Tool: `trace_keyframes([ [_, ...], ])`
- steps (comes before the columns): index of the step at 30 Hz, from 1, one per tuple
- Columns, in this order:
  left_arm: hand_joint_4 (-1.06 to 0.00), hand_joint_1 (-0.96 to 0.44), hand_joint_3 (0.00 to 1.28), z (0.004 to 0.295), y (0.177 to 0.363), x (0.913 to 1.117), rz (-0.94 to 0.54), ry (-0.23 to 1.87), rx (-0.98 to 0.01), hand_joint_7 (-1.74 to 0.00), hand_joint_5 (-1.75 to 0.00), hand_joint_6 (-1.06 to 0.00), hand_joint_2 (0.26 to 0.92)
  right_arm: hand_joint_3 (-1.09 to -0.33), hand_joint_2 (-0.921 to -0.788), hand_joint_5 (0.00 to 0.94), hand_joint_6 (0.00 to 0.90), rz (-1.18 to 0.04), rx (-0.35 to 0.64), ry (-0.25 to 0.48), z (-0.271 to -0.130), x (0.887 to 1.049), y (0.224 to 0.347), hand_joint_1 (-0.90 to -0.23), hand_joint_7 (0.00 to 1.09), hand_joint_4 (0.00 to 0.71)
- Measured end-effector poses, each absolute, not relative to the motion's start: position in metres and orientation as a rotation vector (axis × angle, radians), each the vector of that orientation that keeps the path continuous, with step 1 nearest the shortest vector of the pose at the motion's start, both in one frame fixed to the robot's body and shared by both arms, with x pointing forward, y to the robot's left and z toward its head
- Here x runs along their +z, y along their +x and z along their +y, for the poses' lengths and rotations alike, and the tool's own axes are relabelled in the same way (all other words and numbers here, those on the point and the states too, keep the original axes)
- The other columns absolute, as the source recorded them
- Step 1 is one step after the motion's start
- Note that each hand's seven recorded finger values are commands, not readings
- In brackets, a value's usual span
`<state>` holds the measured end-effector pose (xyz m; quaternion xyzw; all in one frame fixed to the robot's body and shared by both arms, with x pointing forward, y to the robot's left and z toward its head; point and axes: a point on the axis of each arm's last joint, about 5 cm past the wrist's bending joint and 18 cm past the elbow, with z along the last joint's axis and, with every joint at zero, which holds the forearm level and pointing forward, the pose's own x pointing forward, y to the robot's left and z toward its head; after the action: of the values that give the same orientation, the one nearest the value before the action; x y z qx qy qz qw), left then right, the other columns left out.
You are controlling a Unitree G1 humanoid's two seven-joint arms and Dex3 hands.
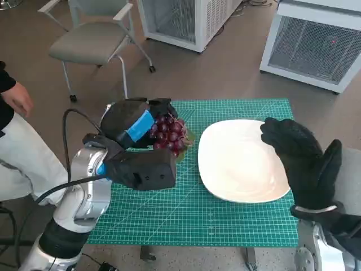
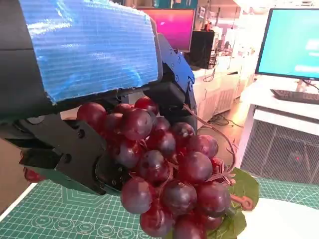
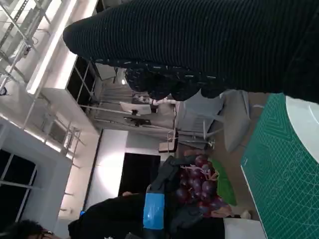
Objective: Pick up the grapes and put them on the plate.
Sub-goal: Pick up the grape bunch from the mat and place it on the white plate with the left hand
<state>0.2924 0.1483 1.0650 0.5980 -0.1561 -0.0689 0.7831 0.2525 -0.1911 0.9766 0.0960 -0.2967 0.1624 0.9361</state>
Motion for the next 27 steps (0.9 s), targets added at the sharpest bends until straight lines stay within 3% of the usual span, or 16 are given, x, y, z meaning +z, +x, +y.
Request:
trace_keyframes([
  [8, -0.69, 0.00, 0.05, 0.129, 0.300, 1.058, -0.347, 1.288, -0.213, -0.93, -1.30, -0.72, 0.913, -0.654, -0.921, 0.772, 0.171, -0.611, 0.324, 0.195, -0.193, 0.977, 0.252, -0.375, 1.02, 0.395],
  [14, -0.65, 0.00, 0.08, 0.088, 0.314, 1.054, -0.369, 1.309, -0.287, -0.89, -1.37, -0.74, 0.904, -0.653, -0.921, 0.771, 0.171, -0.615, 0.316, 0.193, -0.195, 0.977, 0.252, -0.375, 1.02, 0.397],
  [19, -0.61, 0.00, 0.12, 0.053, 0.321, 1.056, -0.451, 1.333, -0.350, -1.02, -1.36, -0.66, 0.902, -0.652, -0.921, 0.770, 0.172, -0.622, 0.313, 0.193, -0.196, 0.979, 0.251, -0.376, 1.01, 0.397],
  [24, -0.54, 0.00, 0.56, 0.030, 0.327, 1.060, -0.541, 1.347, -0.397, -1.26, -1.50, -0.56, 0.703, -0.651, -0.921, 0.768, 0.182, -0.632, 0.302, 0.191, -0.197, 0.981, 0.248, -0.375, 1.01, 0.400],
  [25, -0.54, 0.00, 0.57, 0.027, 0.328, 1.060, -0.552, 1.348, -0.404, -1.25, -1.50, -0.56, 0.696, -0.650, -0.921, 0.767, 0.186, -0.633, 0.298, 0.191, -0.197, 0.981, 0.248, -0.375, 1.01, 0.401],
  [27, -0.58, 0.00, 0.47, 0.021, 0.330, 1.062, -0.565, 1.348, -0.417, -1.22, -1.43, -0.57, 0.743, -0.650, -0.921, 0.766, 0.191, -0.633, 0.290, 0.190, -0.198, 0.981, 0.247, -0.374, 1.01, 0.402],
])
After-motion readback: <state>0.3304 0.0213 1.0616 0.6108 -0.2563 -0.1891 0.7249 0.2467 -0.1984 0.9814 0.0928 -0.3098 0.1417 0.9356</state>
